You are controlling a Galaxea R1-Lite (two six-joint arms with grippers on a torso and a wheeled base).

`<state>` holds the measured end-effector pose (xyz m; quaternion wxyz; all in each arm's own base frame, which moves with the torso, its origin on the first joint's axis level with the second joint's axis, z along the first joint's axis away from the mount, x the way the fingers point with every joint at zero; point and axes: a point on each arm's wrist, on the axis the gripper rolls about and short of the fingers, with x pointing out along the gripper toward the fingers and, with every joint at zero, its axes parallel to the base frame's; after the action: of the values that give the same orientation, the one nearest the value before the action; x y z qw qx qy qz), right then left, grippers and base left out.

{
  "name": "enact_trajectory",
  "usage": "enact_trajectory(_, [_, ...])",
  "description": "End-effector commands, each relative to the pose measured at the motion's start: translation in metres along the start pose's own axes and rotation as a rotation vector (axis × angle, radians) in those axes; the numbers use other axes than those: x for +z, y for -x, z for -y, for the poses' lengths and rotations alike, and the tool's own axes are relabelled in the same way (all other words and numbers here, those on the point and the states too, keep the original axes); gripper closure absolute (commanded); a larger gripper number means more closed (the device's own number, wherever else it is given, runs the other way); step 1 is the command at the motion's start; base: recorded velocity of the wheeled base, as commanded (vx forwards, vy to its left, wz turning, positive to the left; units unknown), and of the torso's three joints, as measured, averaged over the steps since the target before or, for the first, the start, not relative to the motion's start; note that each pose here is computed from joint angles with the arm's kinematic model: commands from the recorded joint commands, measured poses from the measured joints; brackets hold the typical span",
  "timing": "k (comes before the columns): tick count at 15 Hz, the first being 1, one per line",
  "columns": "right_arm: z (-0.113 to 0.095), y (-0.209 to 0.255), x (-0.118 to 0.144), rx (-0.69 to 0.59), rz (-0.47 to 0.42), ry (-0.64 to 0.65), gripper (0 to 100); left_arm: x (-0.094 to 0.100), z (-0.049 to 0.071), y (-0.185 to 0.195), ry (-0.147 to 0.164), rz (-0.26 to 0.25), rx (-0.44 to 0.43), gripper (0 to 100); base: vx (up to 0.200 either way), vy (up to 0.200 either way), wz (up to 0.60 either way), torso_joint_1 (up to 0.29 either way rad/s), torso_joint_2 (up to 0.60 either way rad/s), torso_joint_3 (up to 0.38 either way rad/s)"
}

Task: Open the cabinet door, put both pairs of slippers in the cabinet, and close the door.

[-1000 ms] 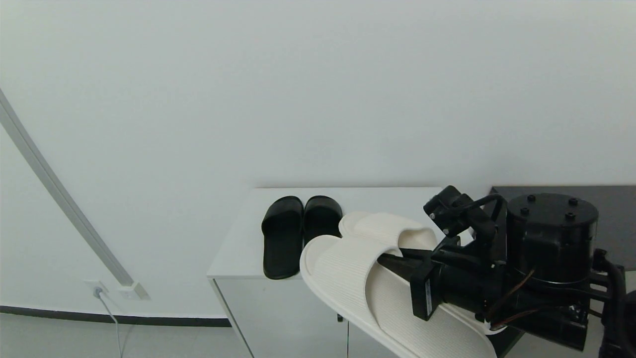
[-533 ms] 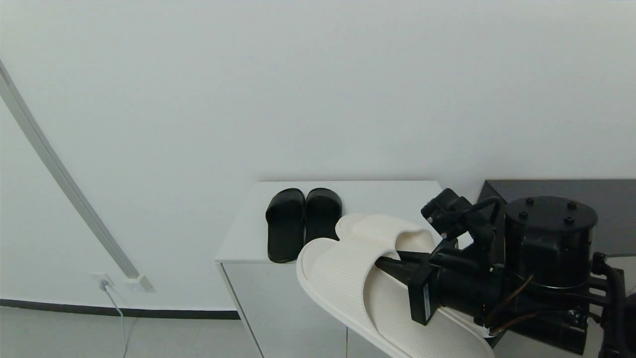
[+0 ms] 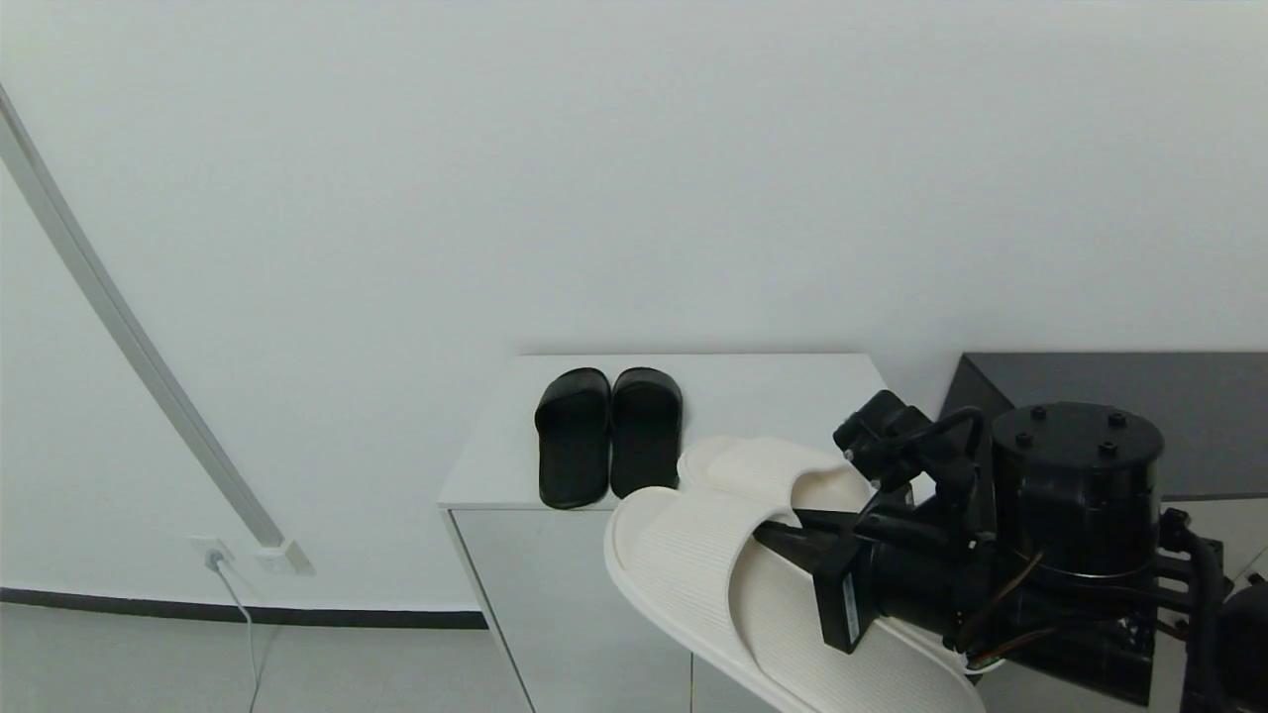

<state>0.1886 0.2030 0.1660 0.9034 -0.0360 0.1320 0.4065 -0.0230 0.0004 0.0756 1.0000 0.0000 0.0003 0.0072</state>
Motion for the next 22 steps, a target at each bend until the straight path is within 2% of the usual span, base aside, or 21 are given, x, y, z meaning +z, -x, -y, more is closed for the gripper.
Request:
enact_trajectory(1, [0.0002,-0.0007,-0.003,-0.001,-0.011,0.0,100,0.0,0.0001,-0.0001,0.0,-0.001,0.001,100,0.0,0.0,0.0,0.0,0.0,0.0])
enact_trajectory(7, [-0.0001,0.0022,-0.0098,0.002,-0.034,0.027,100,0.0,0.0,-0.0001,0.0,-0.001,0.001,100,0.0,0.0,0.0,-0.014,0.03,0.018])
enact_trajectory(12, [-0.0008,0.0019,-0.0088,0.001,-0.008,0.03,100,0.0,0.0,-0.0001,0.0,-0.001,0.001,100,0.0,0.0,0.0,-0.147,0.33,0.18])
enact_trajectory(22, [-0.0012,0.0016,-0.0112,0.005,-0.017,0.03,100,0.0,-0.0001,-0.0001,0.0,-0.001,0.004,100,0.0,0.0,0.0,-0.176,0.41,0.225])
